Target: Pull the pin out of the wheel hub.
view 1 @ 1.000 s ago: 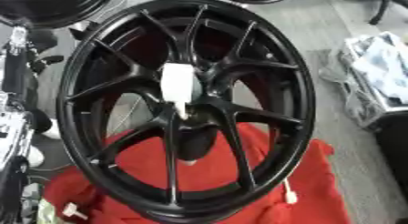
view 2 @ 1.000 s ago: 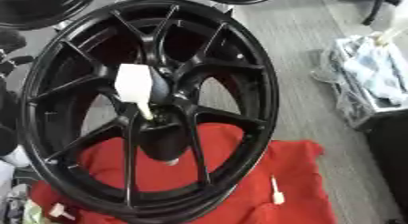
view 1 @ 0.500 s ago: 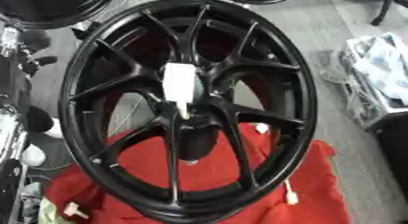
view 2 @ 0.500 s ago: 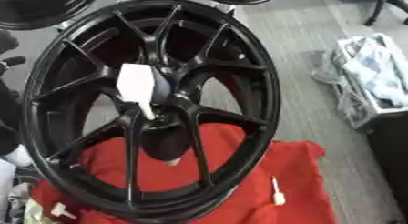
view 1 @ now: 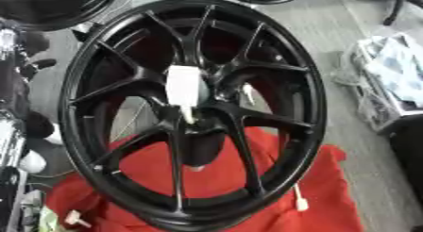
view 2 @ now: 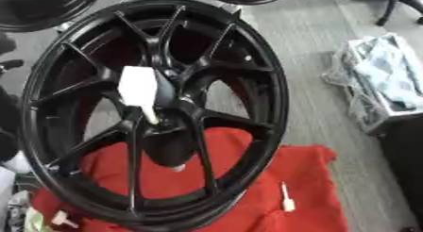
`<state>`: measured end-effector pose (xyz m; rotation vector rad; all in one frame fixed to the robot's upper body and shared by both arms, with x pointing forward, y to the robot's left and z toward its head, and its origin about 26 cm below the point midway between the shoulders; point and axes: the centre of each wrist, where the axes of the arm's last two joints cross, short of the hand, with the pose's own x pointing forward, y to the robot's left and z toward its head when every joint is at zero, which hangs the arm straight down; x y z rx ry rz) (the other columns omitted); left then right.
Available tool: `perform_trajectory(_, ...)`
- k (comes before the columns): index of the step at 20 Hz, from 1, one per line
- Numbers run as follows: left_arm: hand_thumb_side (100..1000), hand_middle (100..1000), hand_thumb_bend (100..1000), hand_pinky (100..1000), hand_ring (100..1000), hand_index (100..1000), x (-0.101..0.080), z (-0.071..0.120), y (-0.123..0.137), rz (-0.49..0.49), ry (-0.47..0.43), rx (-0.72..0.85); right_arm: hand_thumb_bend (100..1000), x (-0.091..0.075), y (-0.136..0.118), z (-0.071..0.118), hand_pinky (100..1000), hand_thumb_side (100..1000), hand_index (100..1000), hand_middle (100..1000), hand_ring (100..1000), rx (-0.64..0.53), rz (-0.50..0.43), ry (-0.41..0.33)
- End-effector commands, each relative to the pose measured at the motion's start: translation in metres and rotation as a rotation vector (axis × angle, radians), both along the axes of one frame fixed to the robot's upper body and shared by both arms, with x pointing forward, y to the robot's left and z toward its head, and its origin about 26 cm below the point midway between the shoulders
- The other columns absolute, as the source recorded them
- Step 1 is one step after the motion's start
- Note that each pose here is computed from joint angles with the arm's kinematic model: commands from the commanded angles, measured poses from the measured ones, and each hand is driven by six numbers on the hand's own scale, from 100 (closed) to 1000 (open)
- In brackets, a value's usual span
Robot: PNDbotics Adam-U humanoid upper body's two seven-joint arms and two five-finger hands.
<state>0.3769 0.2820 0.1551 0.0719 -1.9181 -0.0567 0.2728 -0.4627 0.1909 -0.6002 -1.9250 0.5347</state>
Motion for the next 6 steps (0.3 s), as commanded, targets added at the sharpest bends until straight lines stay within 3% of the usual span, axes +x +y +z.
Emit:
perform_trajectory(1,831,650,141,730,826,691,0.000,0.014,-0.006,-0.026,-0.048,-0.001,100,0.012,0.026,0.010,913,597,838,563,652,0.087,0.068,-0.095)
perform_trajectory(6,825,654,141,729,826,693,0.001,0.017,-0.011,-0.042,-0.067,-0.017,100,0.030,0.057,0.007,922,607,846,588,661,0.257,0.168,-0.150)
